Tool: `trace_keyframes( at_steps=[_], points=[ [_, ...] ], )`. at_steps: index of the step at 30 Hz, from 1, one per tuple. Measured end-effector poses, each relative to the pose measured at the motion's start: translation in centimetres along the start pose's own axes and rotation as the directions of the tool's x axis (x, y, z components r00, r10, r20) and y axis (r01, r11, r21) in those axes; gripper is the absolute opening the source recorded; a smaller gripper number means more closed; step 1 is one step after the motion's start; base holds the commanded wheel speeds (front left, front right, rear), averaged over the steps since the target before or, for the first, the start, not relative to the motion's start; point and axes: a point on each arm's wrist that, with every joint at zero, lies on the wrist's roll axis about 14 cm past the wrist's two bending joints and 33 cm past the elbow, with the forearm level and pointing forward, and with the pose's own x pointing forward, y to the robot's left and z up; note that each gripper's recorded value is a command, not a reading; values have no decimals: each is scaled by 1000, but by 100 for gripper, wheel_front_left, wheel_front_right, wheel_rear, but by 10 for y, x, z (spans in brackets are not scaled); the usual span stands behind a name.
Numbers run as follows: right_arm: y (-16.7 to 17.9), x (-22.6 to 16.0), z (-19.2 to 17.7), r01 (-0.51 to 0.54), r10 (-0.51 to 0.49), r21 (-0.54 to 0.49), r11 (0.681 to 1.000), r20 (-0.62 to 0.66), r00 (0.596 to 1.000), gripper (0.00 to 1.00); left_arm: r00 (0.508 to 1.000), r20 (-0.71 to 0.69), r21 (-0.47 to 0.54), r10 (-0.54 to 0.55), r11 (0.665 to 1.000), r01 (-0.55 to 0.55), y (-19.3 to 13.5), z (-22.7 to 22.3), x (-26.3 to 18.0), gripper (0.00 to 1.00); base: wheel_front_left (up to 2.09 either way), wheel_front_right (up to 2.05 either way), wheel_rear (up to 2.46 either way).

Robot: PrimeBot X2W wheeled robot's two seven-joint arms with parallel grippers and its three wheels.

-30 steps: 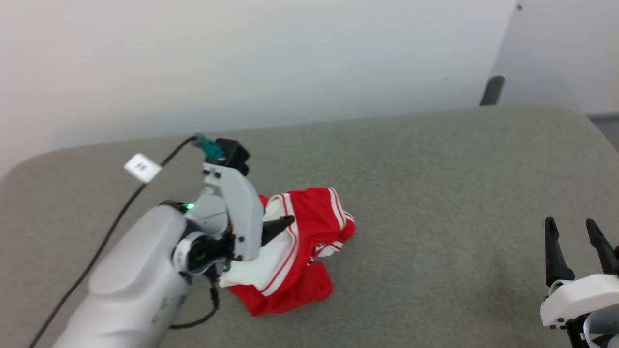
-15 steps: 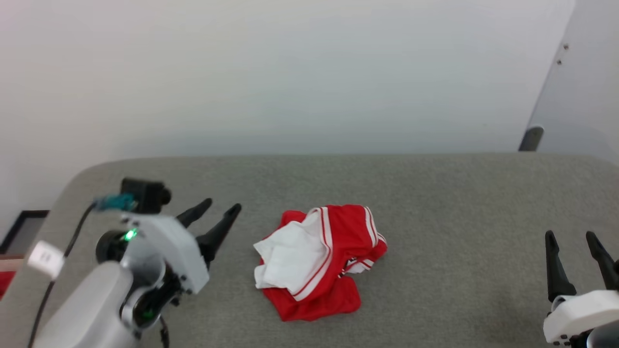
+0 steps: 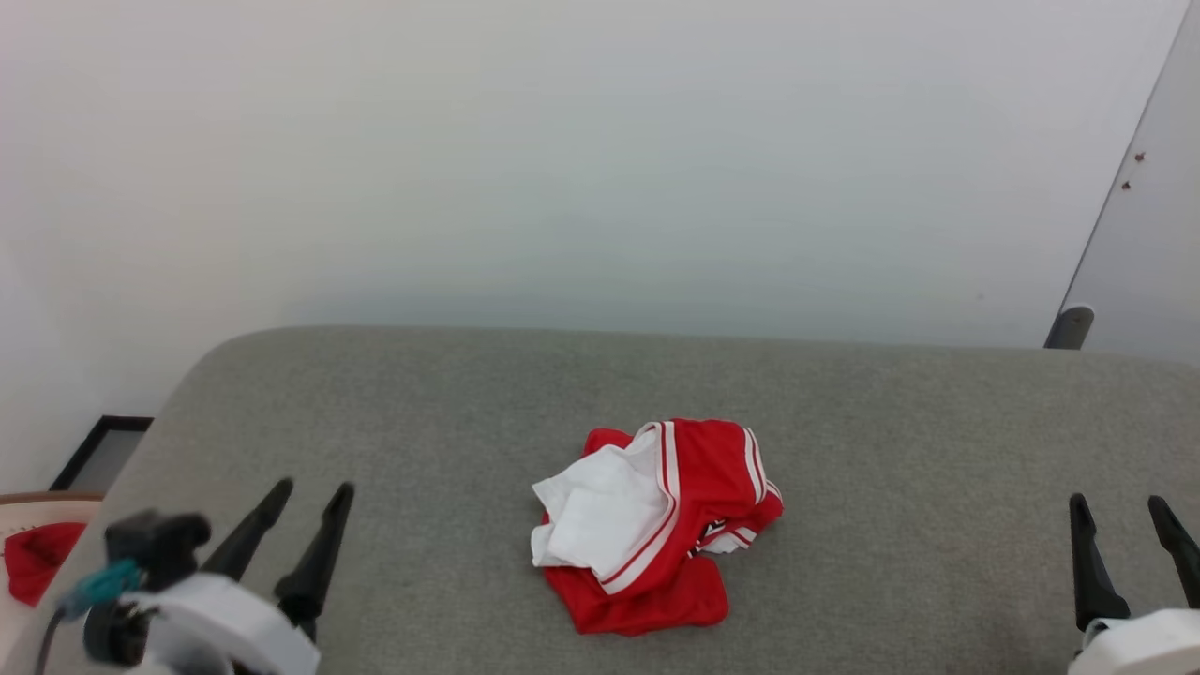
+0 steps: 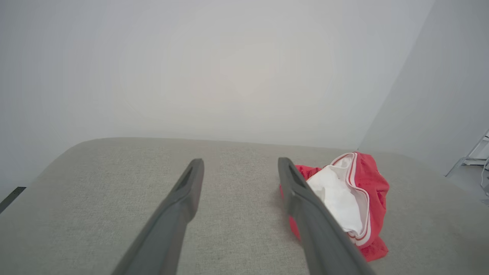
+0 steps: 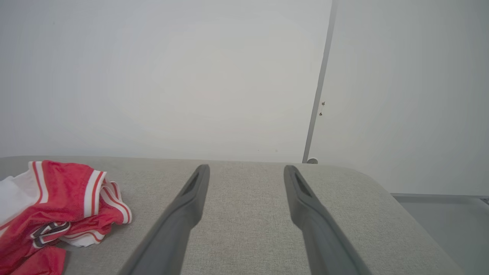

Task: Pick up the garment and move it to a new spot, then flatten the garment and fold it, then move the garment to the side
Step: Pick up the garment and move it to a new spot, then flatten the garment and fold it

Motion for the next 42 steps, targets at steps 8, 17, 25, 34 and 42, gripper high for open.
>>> trace_keyframes(
  at_steps=[8,17,25,34,42],
  points=[
    [-7,-6,-3,13,-13,-11,1000,6,1000,100,993,24,20,115,993,-115,30,-3,-33,100,0,0,0],
    [-10,-10,-10,27,-27,-17,1000,-10,1000,100,985,85,34,148,988,-151,36,8,-43,100,0,0,0],
    [-12,-10,-14,30,-30,-21,999,-22,999,100,986,82,35,144,989,-147,33,4,-41,100,0,0,0],
    [-7,0,-15,11,-12,-25,1000,-37,999,100,999,-43,32,10,999,-9,4,0,-1,100,0,0,0],
    [-4,15,-10,-14,12,-49,999,-31,999,100,947,-256,42,-193,977,210,-50,2,59,100,0,0,0]
  ],
)
